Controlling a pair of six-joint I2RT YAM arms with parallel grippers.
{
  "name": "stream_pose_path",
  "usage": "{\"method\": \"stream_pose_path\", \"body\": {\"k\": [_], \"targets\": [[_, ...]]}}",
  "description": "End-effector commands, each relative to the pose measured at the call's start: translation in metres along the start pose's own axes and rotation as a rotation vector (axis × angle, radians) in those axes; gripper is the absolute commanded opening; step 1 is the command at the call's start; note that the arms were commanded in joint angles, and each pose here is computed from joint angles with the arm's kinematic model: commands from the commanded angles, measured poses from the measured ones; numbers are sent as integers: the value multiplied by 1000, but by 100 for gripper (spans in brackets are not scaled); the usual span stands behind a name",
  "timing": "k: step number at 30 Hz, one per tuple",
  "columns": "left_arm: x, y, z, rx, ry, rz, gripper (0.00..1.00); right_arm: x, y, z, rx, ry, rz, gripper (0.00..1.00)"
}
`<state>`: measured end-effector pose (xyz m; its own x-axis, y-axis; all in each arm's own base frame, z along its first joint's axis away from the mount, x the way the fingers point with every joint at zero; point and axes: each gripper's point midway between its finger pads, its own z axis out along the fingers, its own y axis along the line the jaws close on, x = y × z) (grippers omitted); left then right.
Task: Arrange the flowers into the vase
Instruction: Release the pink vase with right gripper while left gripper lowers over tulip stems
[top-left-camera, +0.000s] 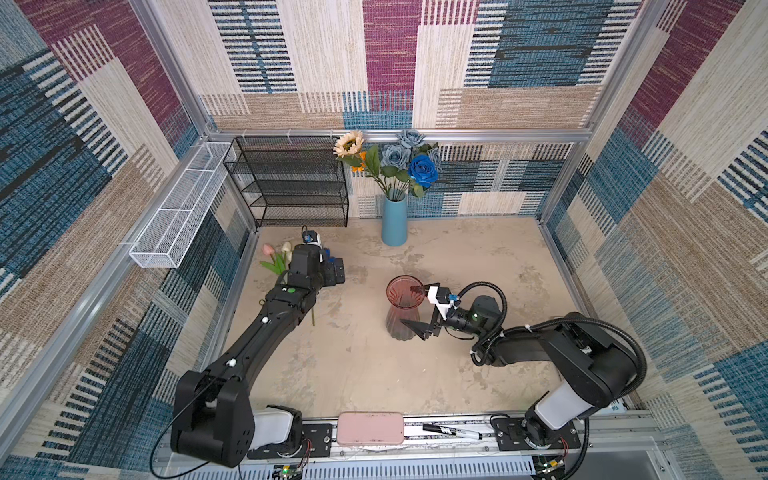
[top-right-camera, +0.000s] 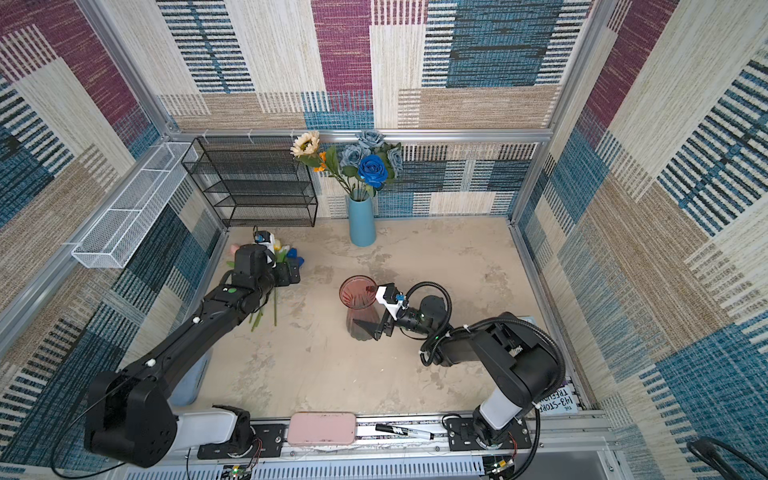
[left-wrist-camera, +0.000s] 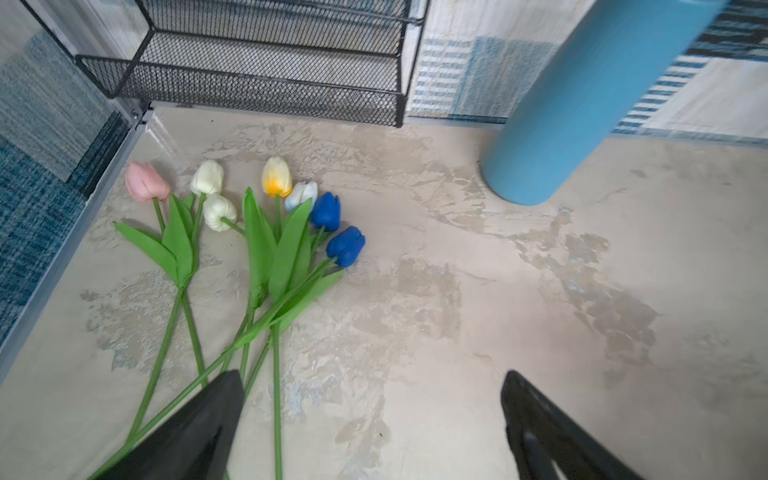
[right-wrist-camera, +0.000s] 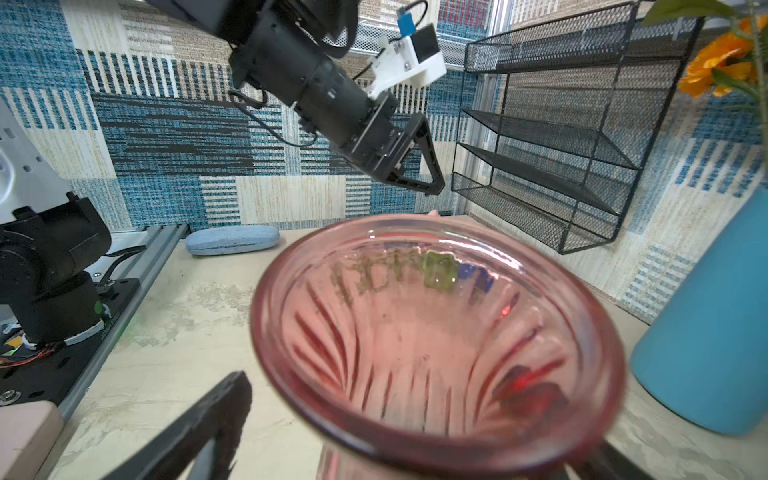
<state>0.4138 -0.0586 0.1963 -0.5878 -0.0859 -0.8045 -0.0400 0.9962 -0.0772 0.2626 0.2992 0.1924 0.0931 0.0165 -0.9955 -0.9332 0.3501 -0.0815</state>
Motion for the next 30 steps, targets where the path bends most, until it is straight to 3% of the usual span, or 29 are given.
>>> {"method": "stream_pose_path", "body": {"k": [1, 7, 12, 18, 23, 30], "targets": [[24, 16, 18, -44, 195, 10, 94, -13, -6, -16, 98, -14, -22, 100], [35, 45, 59, -108, 445, 56, 72, -58, -13, -61, 293, -112, -89, 100], [48, 51, 77, -78, 588, 152, 75, -74, -8, -75, 320, -147, -114, 100], [70, 78, 64, -158, 789, 303, 75, -69, -2, -86, 326, -172, -106, 100], [75, 95, 44, -188, 807, 359, 75, -66, 6, -91, 304, -196, -108, 100], [89, 112, 56, -151, 821, 396, 76, -65, 6, -98, 331, -215, -107, 100]]}}
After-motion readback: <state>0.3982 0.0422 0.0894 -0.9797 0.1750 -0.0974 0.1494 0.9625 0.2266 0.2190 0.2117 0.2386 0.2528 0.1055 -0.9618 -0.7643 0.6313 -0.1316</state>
